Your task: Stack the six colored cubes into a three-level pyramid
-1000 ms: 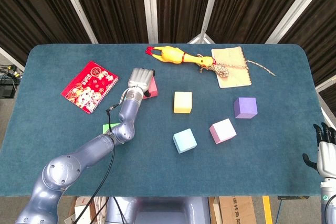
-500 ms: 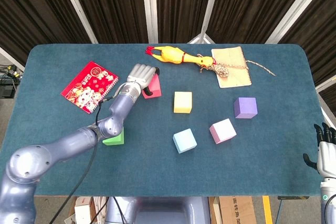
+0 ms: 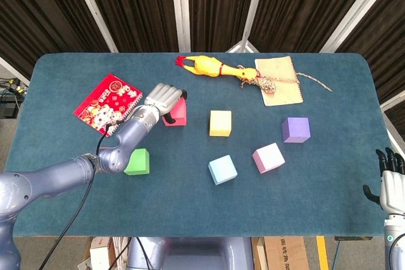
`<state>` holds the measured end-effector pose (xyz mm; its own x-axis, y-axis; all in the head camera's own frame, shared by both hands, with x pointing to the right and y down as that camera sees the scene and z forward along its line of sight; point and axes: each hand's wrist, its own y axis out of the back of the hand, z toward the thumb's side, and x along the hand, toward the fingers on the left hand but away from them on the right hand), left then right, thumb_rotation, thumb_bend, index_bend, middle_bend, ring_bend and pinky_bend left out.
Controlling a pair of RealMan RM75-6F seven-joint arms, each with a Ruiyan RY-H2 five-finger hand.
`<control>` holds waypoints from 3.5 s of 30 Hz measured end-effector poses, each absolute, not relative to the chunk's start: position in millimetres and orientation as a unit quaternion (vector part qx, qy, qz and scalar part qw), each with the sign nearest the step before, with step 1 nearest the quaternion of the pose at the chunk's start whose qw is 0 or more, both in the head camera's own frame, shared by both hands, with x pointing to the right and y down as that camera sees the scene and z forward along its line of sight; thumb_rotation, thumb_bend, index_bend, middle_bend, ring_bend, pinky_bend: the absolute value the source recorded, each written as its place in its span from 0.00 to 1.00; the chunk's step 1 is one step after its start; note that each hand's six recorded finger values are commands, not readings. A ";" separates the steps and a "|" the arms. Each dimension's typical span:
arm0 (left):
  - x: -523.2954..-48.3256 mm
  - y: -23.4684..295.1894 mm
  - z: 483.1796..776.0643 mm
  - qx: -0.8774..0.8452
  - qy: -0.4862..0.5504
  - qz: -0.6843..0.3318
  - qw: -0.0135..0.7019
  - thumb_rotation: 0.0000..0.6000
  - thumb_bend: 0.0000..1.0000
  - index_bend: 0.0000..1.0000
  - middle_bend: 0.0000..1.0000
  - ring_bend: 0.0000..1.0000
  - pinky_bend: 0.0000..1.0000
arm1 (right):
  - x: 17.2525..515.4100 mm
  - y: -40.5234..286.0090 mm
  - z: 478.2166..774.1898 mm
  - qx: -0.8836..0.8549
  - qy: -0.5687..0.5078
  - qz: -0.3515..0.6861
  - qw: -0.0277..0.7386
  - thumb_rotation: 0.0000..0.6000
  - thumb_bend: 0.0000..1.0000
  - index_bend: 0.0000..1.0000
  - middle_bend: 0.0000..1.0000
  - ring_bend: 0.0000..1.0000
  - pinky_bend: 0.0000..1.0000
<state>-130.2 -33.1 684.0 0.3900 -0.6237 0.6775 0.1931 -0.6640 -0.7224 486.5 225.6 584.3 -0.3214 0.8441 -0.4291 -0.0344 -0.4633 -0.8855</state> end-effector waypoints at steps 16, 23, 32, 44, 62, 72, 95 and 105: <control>-101.9 -21.3 707.6 -0.751 0.139 -0.513 0.391 1.00 0.31 0.28 0.37 0.28 0.36 | 489.8 225.6 583.1 -0.491 -0.416 0.700 0.309 1.00 0.28 0.11 0.07 0.08 0.00; -82.9 -16.7 709.2 -0.759 0.140 -0.504 0.387 1.00 0.31 0.28 0.37 0.28 0.36 | 491.2 225.2 581.2 -0.491 -0.420 0.698 0.308 1.00 0.28 0.11 0.07 0.08 0.00; -71.3 -10.5 713.7 -0.759 0.131 -0.506 0.389 1.00 0.31 0.28 0.36 0.28 0.36 | 493.3 224.6 577.1 -0.490 -0.427 0.695 0.308 1.00 0.28 0.11 0.07 0.08 0.00; -57.3 -9.8 713.7 -0.760 0.135 -0.503 0.389 1.00 0.30 0.28 0.36 0.28 0.36 | 493.7 224.5 577.1 -0.490 -0.427 0.695 0.308 1.00 0.28 0.11 0.07 0.08 0.00; -54.4 -9.2 717.4 -0.751 0.130 -0.509 0.399 1.00 0.31 0.28 0.35 0.27 0.36 | 495.2 224.5 574.0 -0.487 -0.432 0.694 0.308 1.00 0.28 0.11 0.07 0.08 0.00; -50.6 -6.9 719.7 -0.755 0.131 -0.509 0.392 1.00 0.31 0.27 0.35 0.27 0.36 | 496.1 224.4 573.2 -0.486 -0.434 0.694 0.307 1.00 0.28 0.11 0.07 0.08 0.00; -46.0 -3.8 721.9 -0.753 0.129 -0.512 0.392 1.00 0.31 0.27 0.34 0.27 0.36 | 497.6 224.5 570.3 -0.485 -0.437 0.693 0.306 1.00 0.28 0.11 0.07 0.08 0.00; -45.1 -3.1 722.8 -0.751 0.126 -0.513 0.396 1.00 0.31 0.27 0.34 0.27 0.36 | 498.1 224.5 570.3 -0.485 -0.438 0.693 0.304 1.00 0.28 0.11 0.07 0.08 0.00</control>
<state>-45.1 -3.1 722.8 0.4413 -0.5963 0.6707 0.2171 -0.6542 -0.7245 498.1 224.5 570.3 -0.3439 0.8462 -0.4070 0.0037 -0.4322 -0.9018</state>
